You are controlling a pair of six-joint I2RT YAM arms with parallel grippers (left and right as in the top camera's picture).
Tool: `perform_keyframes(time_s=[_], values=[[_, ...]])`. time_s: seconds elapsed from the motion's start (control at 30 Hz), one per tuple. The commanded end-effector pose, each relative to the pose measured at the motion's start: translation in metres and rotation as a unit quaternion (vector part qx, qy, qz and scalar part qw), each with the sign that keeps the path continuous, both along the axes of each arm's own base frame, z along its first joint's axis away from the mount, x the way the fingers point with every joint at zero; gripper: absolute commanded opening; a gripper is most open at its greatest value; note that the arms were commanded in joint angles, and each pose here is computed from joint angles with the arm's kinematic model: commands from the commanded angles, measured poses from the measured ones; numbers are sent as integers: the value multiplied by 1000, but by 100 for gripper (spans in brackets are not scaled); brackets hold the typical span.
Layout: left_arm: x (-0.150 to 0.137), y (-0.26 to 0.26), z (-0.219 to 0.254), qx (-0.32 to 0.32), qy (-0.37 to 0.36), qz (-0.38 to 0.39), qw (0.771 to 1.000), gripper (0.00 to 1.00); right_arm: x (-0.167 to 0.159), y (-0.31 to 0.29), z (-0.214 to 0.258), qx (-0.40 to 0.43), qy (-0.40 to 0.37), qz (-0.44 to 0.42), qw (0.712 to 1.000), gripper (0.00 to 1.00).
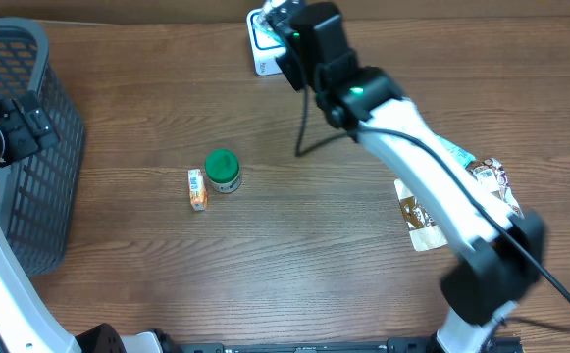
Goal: Scan the item barcode
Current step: 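Move the tissue pack right and release it by the snack bag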
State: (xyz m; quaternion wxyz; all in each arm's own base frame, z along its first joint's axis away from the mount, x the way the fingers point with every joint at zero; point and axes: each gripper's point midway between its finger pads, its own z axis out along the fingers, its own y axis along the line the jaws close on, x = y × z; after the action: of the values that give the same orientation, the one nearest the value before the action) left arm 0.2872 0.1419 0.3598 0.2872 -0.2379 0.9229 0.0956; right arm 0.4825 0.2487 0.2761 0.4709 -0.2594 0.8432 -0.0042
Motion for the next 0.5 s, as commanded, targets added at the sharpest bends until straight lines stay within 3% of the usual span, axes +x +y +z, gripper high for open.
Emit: perform_keyframes(time_s=[0.0, 0.13, 0.33, 0.47], values=[[0, 3, 4, 10, -1, -4, 1000, 99, -36, -17, 31, 141, 69, -62, 986, 4], [0, 3, 4, 10, -1, -4, 1000, 100, -77, -67, 13, 152, 167, -160, 961, 4], [0, 3, 4, 10, -1, -4, 1000, 100, -106, -160, -53, 148, 296, -357, 873, 4], [0, 3, 4, 10, -1, -4, 1000, 100, -112, -206, -101, 156, 346, -420, 824, 4]])
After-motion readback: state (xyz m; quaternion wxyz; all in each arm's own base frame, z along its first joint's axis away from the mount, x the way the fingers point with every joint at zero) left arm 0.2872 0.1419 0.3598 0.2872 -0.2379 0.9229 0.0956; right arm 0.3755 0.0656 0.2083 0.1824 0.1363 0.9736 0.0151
